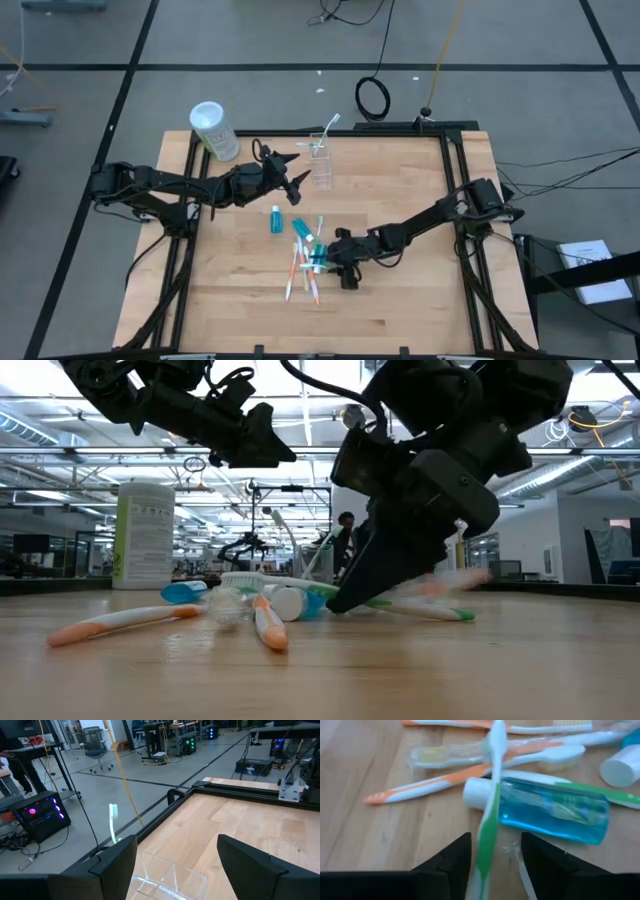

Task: Pick & Place toothbrushing station
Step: Put the green toothbrush into the transparent organizer

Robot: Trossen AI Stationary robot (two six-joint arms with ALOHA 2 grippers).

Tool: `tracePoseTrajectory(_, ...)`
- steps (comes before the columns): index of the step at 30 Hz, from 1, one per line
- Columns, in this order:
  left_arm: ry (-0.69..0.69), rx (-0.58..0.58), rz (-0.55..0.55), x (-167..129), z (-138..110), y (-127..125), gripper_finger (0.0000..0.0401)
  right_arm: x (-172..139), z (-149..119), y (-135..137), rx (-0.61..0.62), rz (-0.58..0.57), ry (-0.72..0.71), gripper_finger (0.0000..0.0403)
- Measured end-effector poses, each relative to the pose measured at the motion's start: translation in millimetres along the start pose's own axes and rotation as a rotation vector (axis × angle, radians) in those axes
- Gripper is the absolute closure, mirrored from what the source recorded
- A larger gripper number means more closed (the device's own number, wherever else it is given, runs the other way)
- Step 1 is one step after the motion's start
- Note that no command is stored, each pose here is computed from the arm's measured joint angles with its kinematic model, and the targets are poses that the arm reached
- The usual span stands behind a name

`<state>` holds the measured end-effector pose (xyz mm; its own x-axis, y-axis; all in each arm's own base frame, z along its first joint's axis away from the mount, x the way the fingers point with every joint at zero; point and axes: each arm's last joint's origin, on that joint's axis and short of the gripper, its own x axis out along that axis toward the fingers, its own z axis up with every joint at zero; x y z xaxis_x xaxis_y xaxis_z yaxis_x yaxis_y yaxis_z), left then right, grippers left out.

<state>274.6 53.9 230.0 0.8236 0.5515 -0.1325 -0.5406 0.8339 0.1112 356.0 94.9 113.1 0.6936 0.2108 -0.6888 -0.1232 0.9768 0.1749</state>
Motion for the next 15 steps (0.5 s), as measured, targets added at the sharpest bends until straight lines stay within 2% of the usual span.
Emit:
tracePoseTrajectory(5,0.000,-0.003,0.000,0.0,0.0,0.0,0.0116,7.3,-5.7,-1.0,0.000,-0.009,0.019,0.0273)
tracePoseTrajectory(12,0.001,-0.003,0.000,0.0,-0.1,-0.1,0.0116,-2.7,-2.4,0.9,-0.021,-0.005,0.039,0.0386)
tracePoseTrajectory(15,0.000,-0.003,-0.001,-0.1,0.0,-0.2,0.0116,-10.9,-0.3,4.1,-0.037,-0.006,0.048,0.0388)
